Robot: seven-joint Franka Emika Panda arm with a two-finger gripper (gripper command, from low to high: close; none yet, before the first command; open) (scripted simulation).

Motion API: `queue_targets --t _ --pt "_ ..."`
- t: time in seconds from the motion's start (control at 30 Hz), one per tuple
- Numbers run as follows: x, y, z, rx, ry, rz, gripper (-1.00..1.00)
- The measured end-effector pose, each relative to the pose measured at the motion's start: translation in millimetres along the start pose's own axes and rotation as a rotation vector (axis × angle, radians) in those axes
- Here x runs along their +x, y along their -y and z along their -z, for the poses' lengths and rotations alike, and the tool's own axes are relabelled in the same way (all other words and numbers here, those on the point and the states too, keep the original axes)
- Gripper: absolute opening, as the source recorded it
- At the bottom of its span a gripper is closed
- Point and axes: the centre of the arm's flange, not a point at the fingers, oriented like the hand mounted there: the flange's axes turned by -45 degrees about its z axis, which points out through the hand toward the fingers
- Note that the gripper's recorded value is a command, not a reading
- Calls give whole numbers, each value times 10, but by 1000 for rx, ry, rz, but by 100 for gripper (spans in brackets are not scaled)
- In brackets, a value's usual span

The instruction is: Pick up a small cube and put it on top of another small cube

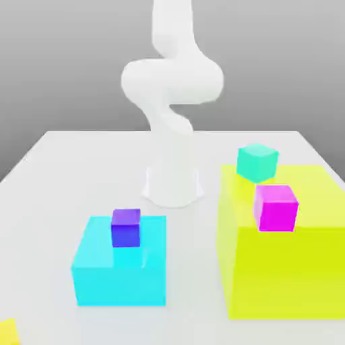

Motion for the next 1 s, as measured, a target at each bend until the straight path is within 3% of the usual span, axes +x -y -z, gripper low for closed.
queue_targets --t 0.5,1.0 --pt "-180 -1155 -2385 -172 323 -427 0" --pt "-1748 -2546 -4364 -371 618 -871 0"
